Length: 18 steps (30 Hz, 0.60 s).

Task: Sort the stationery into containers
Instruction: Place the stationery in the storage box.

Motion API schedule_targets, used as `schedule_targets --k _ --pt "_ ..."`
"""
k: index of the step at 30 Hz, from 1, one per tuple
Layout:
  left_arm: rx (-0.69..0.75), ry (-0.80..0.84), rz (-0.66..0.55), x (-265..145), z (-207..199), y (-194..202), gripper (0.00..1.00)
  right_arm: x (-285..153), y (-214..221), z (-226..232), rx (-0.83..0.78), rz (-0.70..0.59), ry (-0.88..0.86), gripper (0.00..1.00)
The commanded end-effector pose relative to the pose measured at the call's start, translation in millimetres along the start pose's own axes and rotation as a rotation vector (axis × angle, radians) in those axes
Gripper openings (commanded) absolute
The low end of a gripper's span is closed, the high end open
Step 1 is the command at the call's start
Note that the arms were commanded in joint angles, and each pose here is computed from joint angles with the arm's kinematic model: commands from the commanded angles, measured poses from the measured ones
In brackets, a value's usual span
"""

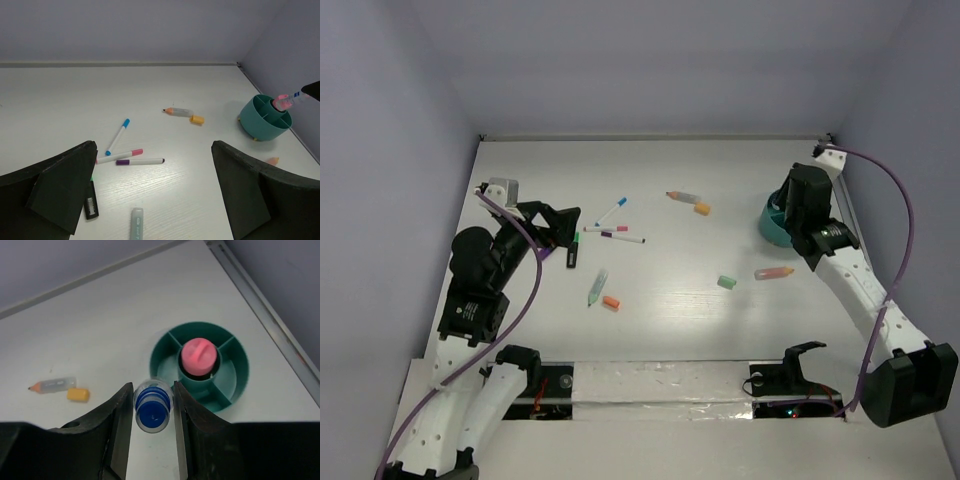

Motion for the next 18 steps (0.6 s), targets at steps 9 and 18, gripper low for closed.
schedule_targets --k 9,18 --pt "0.007 0.033 -0.031 -2.3 -8.3 -4.9 0.99 8.6 18.2 -34.4 0.017 0.036 0.139 0.00" --pt "0.008 0.020 -0.029 -2.0 -7.3 -4.7 0.99 27.0 26.0 -43.1 0.048 0.032 0.180 0.00"
Point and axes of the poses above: each gripper's point midway between its finger pads, its own x axis out along the fingers, its own z axis along the line the jaws close on, y = z × x, the point moved 10 cm from there along -x, back along the fingers, and after that the axes turned 7 degrees about x, right-handed, at the moved point
